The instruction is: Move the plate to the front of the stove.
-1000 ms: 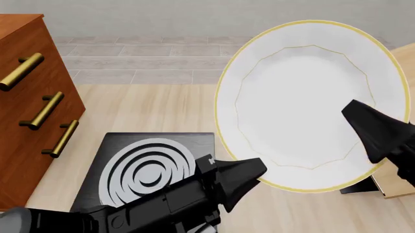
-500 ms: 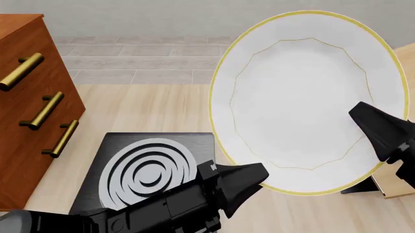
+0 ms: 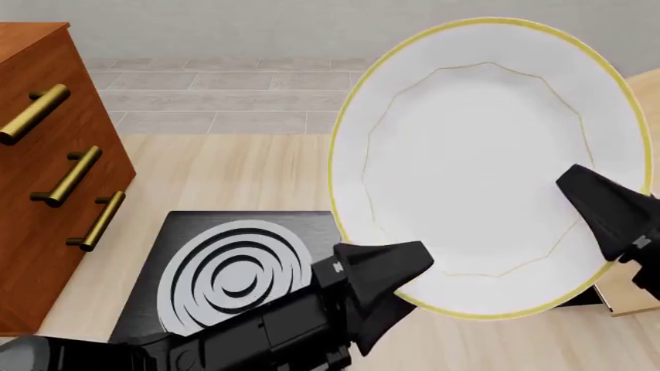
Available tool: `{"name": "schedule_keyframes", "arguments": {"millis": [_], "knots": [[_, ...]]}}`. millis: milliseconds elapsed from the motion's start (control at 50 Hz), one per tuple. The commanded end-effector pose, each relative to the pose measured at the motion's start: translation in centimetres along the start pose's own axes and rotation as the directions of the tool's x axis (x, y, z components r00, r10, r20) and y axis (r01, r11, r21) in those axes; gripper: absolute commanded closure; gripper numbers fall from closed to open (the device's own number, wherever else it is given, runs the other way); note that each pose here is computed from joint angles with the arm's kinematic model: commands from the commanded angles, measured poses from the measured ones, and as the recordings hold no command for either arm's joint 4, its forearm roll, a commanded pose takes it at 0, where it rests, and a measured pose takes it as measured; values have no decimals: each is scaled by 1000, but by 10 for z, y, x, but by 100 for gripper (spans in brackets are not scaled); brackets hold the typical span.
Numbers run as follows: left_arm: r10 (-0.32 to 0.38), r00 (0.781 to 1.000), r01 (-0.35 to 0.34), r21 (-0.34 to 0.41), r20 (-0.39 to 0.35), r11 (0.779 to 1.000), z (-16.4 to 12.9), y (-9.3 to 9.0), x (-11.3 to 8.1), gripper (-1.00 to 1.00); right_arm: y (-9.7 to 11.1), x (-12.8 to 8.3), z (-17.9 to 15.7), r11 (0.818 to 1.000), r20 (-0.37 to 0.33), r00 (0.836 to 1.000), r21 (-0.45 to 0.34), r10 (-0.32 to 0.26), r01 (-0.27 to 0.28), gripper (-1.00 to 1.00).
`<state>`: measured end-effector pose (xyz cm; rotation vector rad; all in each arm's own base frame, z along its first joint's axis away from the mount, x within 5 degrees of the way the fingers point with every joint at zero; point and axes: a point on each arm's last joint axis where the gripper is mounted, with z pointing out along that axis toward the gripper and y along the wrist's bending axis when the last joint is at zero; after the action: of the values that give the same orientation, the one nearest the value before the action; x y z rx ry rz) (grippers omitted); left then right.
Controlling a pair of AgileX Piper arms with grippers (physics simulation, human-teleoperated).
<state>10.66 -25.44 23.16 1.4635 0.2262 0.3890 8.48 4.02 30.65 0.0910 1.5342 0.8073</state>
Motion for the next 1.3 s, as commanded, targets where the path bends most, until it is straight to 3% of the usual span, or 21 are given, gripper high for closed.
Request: {"name": "schedule_keyframes", "arguments": {"millis": [20, 400, 820, 960, 1200, 1300], "knots": [[7, 1000, -8, -16, -12, 1000, -1, 1, 2, -100, 1, 0, -1, 999, 3, 999, -6, -43, 43, 100], [2, 1000, -2, -21, -12, 1000, -8, 1, 2, -100, 3, -22, -15, 997, 109, 993, 74, -35, 27, 100], [-42, 998, 39, -54, -53, 998, -28, 22, 14, -100, -1, -30, -13, 989, 158, 986, 144, -46, 23, 100], [-127, 986, 119, -72, -107, 990, -41, 41, 28, -100, -6, -28, -6, 986, 161, 986, 165, -44, 17, 100], [-157, 978, 146, -83, -140, 986, -61, 46, 34, -100, -11, -27, 2, 983, 162, 986, 185, -38, 7, 100], [-250, 955, 232, -117, -162, 965, -73, 65, 41, -100, -12, -27, 5, 982, 161, 986, 191, -35, 3, 100]]}}
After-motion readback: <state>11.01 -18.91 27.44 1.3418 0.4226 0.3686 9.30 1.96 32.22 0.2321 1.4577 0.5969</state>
